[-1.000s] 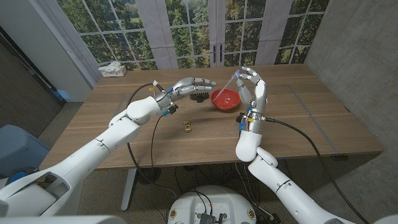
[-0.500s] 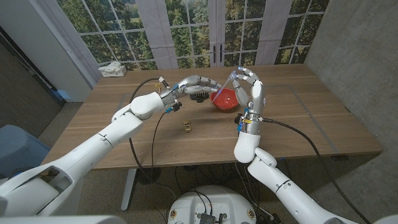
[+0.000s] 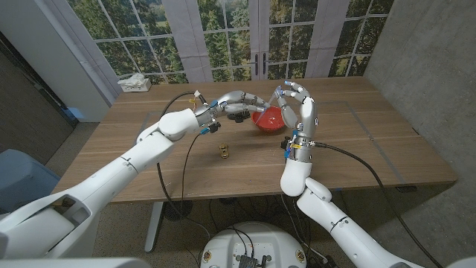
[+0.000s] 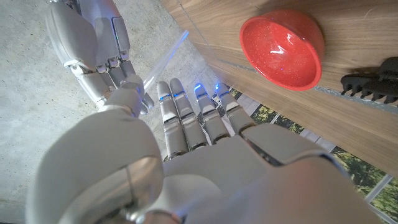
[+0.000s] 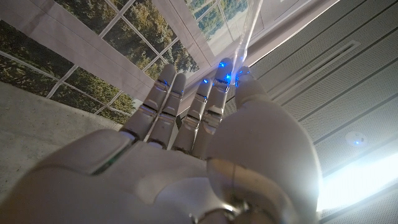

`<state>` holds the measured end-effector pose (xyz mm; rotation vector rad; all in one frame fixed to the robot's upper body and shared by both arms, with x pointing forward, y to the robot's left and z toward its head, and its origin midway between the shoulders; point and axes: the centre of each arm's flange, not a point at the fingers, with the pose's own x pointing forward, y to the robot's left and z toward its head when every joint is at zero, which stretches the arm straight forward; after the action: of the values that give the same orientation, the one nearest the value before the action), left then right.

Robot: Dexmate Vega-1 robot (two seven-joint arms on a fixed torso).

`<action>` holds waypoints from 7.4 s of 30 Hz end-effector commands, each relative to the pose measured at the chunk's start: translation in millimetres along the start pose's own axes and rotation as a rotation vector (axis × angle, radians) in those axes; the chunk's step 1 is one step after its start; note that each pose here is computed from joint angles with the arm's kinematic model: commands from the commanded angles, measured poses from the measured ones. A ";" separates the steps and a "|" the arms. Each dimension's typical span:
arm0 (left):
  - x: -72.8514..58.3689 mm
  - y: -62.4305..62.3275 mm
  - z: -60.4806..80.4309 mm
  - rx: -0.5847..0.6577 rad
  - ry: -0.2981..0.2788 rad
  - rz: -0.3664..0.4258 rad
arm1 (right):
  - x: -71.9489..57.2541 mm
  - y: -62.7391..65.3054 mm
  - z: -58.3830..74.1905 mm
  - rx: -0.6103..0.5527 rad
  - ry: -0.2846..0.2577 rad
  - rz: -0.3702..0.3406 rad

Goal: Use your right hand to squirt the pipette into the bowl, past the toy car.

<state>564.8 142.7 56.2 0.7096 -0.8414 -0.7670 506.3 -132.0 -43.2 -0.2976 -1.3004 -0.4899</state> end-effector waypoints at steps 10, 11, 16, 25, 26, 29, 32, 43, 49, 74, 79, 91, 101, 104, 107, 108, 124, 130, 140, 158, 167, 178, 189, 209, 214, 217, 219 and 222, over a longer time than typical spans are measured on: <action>6.6 0.1 0.1 0.012 0.027 0.038 | 2.1 -2.2 -0.1 0.046 0.018 0.025; 6.5 0.2 -0.6 0.008 0.028 0.043 | 2.6 -2.2 -0.8 0.056 0.027 0.032; 6.7 1.2 -3.5 0.001 0.031 0.057 | 6.2 -2.2 -6.2 0.115 0.069 0.097; 11.9 2.6 -5.2 0.000 0.032 0.033 | 12.3 -0.7 -11.3 0.211 0.118 0.196; 12.2 3.1 -5.7 -0.002 0.032 0.032 | 12.8 -0.7 -11.6 0.219 0.127 0.203; 13.0 4.0 -6.4 0.002 0.035 0.028 | 15.3 0.2 -13.9 0.250 0.153 0.240; 14.4 5.0 -6.4 0.006 0.033 0.021 | 16.6 1.3 -14.7 0.259 0.165 0.253; 21.7 8.6 -8.5 0.023 0.037 -0.012 | 19.9 4.2 -19.6 0.325 0.205 0.243; 25.3 10.4 -10.9 0.019 0.043 -0.025 | 22.0 4.7 -20.9 0.349 0.220 0.236; 27.2 8.5 -13.5 0.010 0.054 -0.034 | 25.8 4.3 -25.2 0.411 0.251 0.258; 27.1 6.9 -12.8 0.014 0.062 -0.038 | 25.0 3.0 -24.4 0.429 0.255 0.265; 28.5 5.0 -11.9 0.008 0.060 -0.041 | 25.4 1.1 -23.1 0.459 0.250 0.265; 26.9 7.2 -13.3 0.003 0.062 -0.032 | 26.7 0.5 -22.8 0.468 0.245 0.262; 23.9 9.9 -14.4 0.004 0.057 -0.021 | 27.3 -0.6 -23.2 0.466 0.241 0.258; 19.6 13.0 -14.7 0.003 0.055 0.001 | 28.2 -1.5 -23.6 0.467 0.241 0.252; 18.2 14.0 -14.7 0.004 0.055 0.009 | 28.4 -1.6 -23.7 0.469 0.242 0.248; -15.9 33.7 -16.4 -0.023 0.053 0.180 | 34.4 -3.8 -27.3 0.449 0.236 0.222; -30.2 33.5 -21.4 -0.043 0.076 0.219 | 39.9 -3.5 -28.9 0.466 0.225 0.178; -52.3 27.5 -32.6 -0.060 0.145 0.281 | 50.5 3.8 -29.7 0.468 0.199 0.139; -92.3 13.0 -48.4 -0.133 0.231 0.411 | 73.3 22.4 -37.4 0.443 0.190 0.134; -105.2 2.0 -56.4 -0.210 0.195 0.523 | 85.7 31.0 -42.1 0.413 0.183 0.144; -114.0 -8.0 -64.3 -0.301 0.129 0.649 | 98.7 37.7 -53.2 0.392 0.199 0.146; -120.0 -14.1 -67.5 -0.265 0.132 0.764 | 107.2 41.4 -62.7 0.374 0.206 0.140; -141.8 -11.7 -68.9 -0.276 0.115 0.895 | 122.0 60.4 -85.8 0.297 0.231 0.109; -143.2 -9.6 -69.8 -0.280 0.112 0.901 | 124.6 65.5 -91.2 0.270 0.237 0.102; -143.0 -8.1 -70.4 -0.282 0.111 0.900 | 125.0 67.7 -94.4 0.264 0.245 0.099; -142.5 -6.9 -71.0 -0.284 0.109 0.898 | 125.0 68.5 -96.1 0.259 0.248 0.101; -141.7 -5.0 -71.9 -0.286 0.107 0.896 | 124.9 68.7 -97.2 0.244 0.248 0.098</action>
<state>558.5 267.8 -37.8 0.0868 -0.8190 -0.0361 635.5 -141.2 55.9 -0.0660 -1.0998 -0.2354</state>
